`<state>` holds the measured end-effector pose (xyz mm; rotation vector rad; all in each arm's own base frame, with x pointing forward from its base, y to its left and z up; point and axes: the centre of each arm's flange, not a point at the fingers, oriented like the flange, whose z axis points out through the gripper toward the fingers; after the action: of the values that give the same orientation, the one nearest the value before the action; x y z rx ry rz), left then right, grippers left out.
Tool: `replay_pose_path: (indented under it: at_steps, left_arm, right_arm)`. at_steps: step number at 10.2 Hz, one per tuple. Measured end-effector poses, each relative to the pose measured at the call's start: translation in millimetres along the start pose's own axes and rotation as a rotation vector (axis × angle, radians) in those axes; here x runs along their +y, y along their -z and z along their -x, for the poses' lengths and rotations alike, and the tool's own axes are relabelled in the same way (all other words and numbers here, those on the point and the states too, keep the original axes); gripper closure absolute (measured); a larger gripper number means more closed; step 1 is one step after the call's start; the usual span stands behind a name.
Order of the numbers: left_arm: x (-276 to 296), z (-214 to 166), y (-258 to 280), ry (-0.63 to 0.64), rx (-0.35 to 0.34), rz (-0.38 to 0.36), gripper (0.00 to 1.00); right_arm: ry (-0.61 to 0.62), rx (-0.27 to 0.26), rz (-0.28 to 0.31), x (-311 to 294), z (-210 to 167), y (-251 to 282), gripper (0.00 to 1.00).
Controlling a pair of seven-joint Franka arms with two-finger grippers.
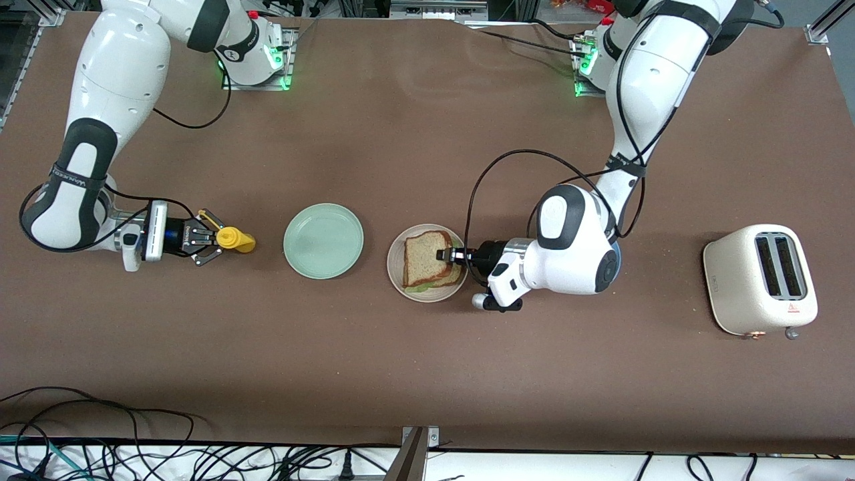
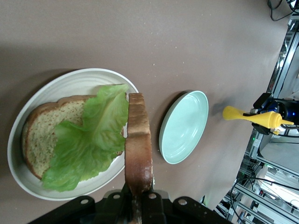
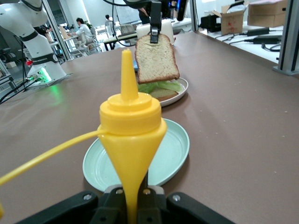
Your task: Make sandwich on beige plate with both arms
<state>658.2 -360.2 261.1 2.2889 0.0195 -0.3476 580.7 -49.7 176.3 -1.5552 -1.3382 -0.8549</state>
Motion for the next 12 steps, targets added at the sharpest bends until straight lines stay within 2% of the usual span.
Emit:
replay_pose_path:
  at_steps: [3,5,6,7,8,9,12]
  left_arm:
    - [-9,-3,-6,0.013,0.000,-0.004,0.91]
    - [-16,-4,-12,0.021,-0.006,-0.007,0.89]
    - [-20,-5,-14,0.026,-0.009,-0.009,0.81]
    - [-25,-6,-18,0.032,-0.013,-0.011,0.65]
    - [-30,-7,-22,0.034,-0.017,-0.013,0.52]
    - [-33,-8,-24,0.035,-0.020,-0.014,0.38]
    - [-38,-11,-21,0.039,-0.011,-0.019,0.00]
  right_arm:
    - [0.036,0.118,-0.012,-6,41,-22,0.95]
    - [0.037,0.151,-0.005,-9,55,-24,0.94]
    - [0.039,0.152,-0.005,-8,54,-23,0.89]
    - [0.039,0.152,-0.005,-8,54,-24,0.85]
    - [0.039,0.152,-0.005,-8,55,-24,0.76]
    - [0.044,0.154,-0.002,-8,54,-24,0.58]
    - [0.070,0.149,0.016,-2,52,-14,0.16]
